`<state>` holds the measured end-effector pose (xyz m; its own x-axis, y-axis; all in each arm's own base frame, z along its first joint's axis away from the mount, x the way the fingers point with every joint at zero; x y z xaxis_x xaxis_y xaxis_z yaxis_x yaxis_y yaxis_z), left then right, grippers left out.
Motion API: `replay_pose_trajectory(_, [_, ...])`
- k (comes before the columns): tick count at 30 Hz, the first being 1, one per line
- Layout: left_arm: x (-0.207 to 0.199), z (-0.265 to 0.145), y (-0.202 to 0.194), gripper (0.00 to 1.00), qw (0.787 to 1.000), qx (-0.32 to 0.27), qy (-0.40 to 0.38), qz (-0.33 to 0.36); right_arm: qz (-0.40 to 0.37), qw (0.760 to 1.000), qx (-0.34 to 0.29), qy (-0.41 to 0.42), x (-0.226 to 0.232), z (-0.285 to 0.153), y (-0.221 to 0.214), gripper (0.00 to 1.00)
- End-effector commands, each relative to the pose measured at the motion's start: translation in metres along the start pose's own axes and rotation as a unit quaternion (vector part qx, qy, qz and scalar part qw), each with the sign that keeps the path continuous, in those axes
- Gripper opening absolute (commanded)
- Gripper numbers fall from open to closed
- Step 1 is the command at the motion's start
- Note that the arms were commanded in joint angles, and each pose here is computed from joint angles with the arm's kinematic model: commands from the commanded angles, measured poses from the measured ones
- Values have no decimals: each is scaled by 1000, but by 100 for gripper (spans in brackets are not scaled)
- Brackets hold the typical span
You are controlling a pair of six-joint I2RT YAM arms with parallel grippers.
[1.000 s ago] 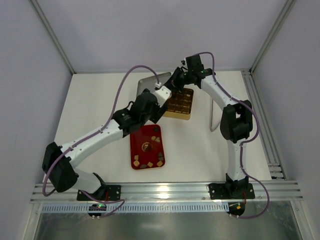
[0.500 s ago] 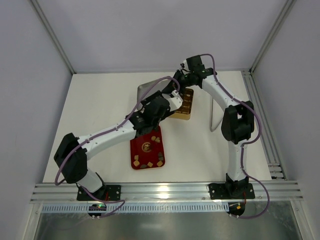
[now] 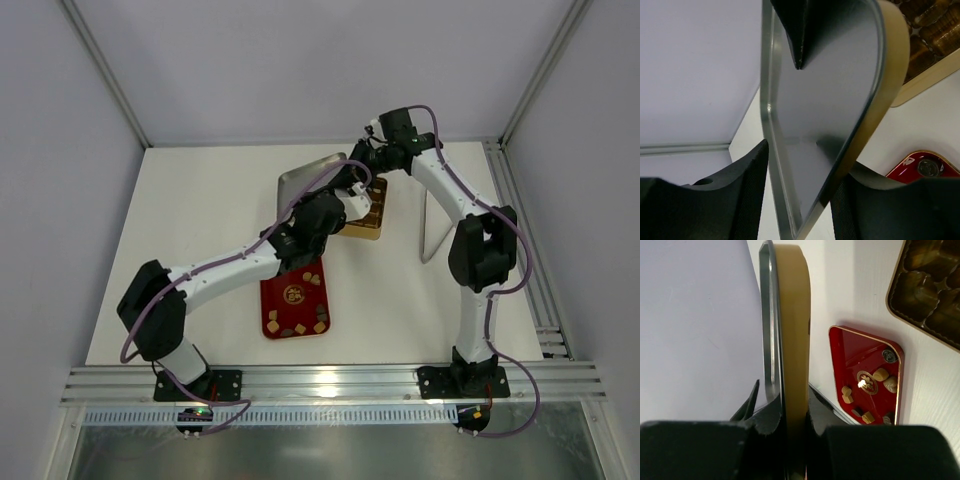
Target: Pack the chocolate
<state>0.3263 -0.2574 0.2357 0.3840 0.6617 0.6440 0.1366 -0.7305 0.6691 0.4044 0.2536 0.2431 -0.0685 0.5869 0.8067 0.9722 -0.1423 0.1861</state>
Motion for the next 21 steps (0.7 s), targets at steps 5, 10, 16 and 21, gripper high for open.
replay_pose_trajectory(5, [10, 4, 15, 26, 998, -35, 47, -22, -36, 998, -10, 41, 31, -29, -9, 4])
replay_pose_trajectory(10, [15, 4, 25, 0, 997, -52, 58, -23, -42, 998, -14, 44, 34, -32, -10, 12])
replay_pose_trajectory(16, [17, 0, 39, 0, 996, -69, 29, -45, -54, 996, -56, 33, 36, -46, -3, 52])
replay_pose_trajectory(21, [16, -3, 50, 0, 995, -79, -9, -68, -59, 985, -158, 48, 35, -80, 15, 78])
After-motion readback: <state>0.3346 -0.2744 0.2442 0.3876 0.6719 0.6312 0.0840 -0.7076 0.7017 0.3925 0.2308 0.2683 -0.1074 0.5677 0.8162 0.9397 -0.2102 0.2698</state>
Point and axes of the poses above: each gripper's point midway between its finger pads, its own z axis out along the fingers, its own x axis along the line the jaws close on, y = z × x, the point moved 5 cm from there along -z, back along the fingers, and after that the axes turned 10 degrees about -z, right-handed, at the moved point
